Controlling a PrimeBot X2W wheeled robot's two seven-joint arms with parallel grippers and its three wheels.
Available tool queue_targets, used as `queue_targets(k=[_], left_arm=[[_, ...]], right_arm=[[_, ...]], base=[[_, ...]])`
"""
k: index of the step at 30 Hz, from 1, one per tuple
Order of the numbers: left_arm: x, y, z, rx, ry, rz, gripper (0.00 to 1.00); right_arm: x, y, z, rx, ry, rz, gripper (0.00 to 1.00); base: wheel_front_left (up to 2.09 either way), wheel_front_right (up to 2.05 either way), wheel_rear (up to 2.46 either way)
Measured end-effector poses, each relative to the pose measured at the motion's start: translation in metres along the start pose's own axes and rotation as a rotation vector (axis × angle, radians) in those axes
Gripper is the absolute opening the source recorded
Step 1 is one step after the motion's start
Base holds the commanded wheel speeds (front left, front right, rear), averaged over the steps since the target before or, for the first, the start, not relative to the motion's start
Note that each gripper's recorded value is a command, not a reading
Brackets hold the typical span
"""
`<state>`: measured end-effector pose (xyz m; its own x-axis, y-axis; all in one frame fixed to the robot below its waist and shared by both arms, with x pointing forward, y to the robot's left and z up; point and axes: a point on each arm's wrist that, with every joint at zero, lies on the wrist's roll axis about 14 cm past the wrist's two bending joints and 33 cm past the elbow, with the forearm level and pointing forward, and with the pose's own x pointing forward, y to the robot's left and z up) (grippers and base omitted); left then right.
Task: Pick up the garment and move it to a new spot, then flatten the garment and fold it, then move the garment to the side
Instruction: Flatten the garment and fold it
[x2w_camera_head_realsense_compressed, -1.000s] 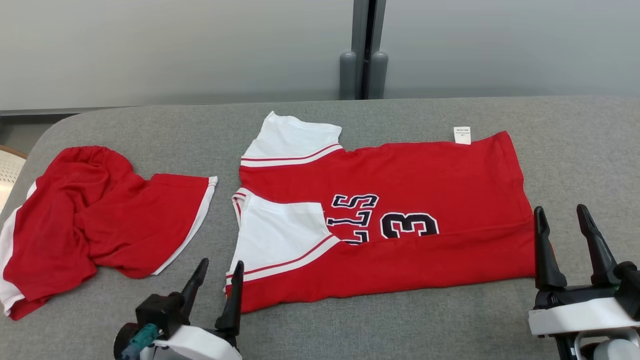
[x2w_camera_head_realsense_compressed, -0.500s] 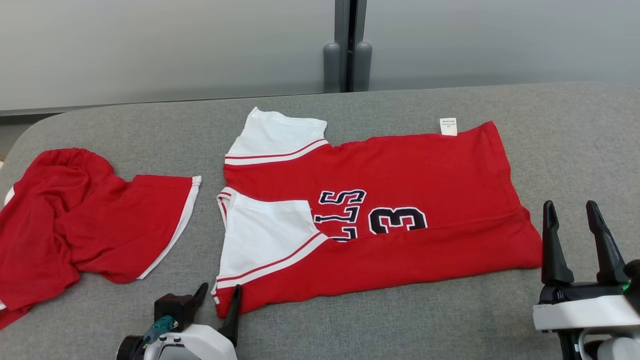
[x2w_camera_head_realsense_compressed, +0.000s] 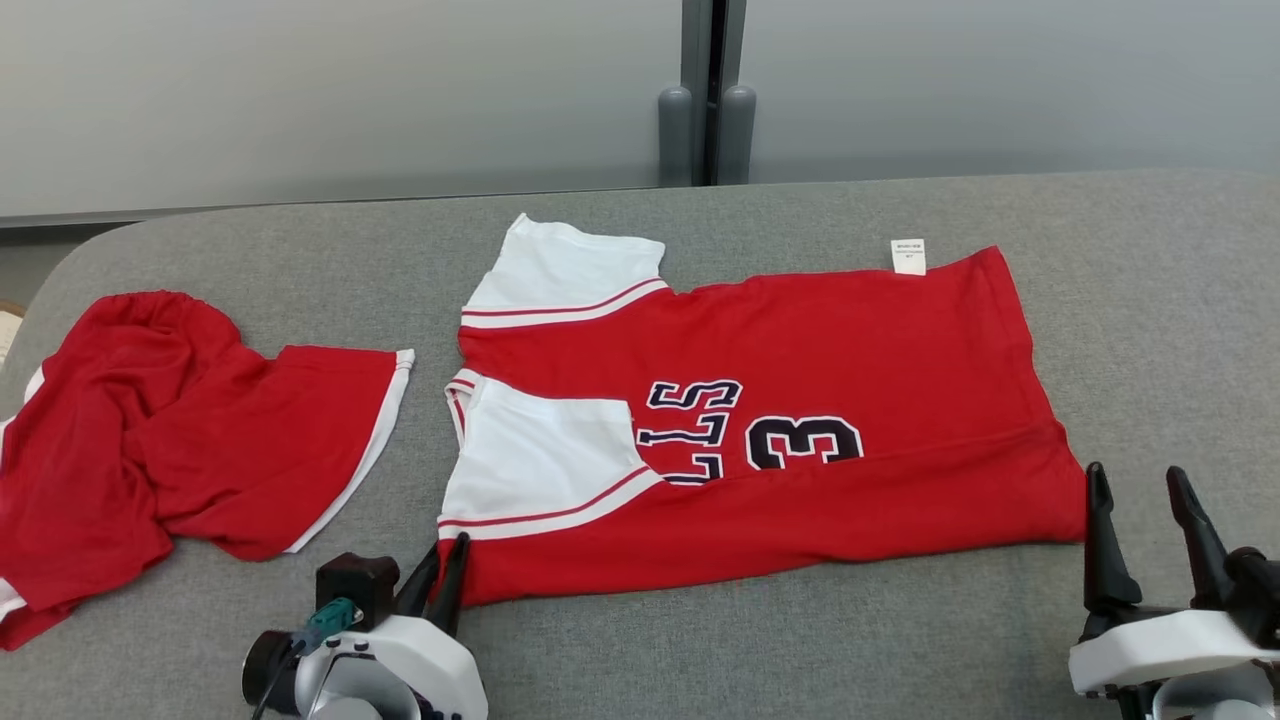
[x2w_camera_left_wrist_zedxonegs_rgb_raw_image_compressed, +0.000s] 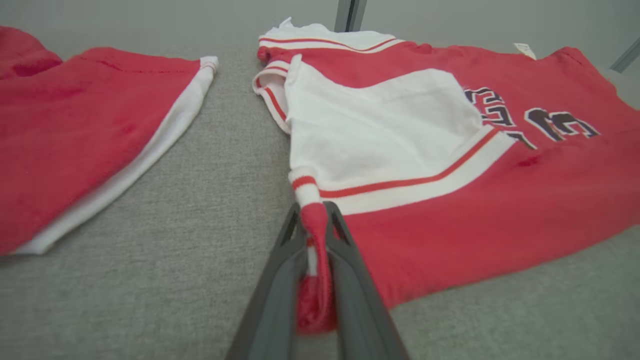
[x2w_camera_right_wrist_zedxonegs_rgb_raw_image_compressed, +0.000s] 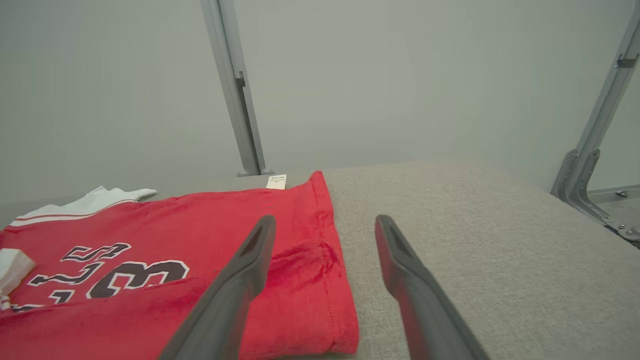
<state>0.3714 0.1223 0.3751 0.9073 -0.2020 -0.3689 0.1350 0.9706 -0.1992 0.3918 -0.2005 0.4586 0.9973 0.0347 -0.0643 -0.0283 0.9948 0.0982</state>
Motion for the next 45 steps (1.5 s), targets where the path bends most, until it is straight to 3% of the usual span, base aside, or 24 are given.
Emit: queue_targets(k=[8,15,26,27,29,45], left_arm=[[0.001,-0.005,0.044,0.031,-0.147,-0.030,0.00],[0.000,-0.004,0.047,0.033,-0.168,-0.032,0.00],[0.001,0.003,0.047,0.043,-0.170,-0.017,0.00],[0.001,0.004,0.048,0.044,-0.173,-0.016,0.00],[0.001,0.004,0.050,0.048,-0.177,-0.014,0.00],[-0.018,-0.005,0.038,0.066,-0.152,-0.051,0.00]], right_arm=[[0.009,-0.012,-0.042,0.090,0.143,-0.076,1.00],[0.024,-0.011,-0.070,0.197,0.260,-0.118,1.00],[0.037,-0.002,-0.094,0.154,0.370,-0.077,1.00],[0.037,-0.001,-0.094,0.153,0.372,-0.074,0.78],[0.038,0.002,-0.094,0.154,0.374,-0.063,0.00],[0.000,-0.020,-0.093,0.108,0.424,-0.053,0.00]], base=[[0.00,0.00,0.00],[0.00,0.00,0.00],[0.00,0.00,0.00],[0.00,0.00,0.00],[0.00,0.00,0.00],[0.00,0.00,0.00]])
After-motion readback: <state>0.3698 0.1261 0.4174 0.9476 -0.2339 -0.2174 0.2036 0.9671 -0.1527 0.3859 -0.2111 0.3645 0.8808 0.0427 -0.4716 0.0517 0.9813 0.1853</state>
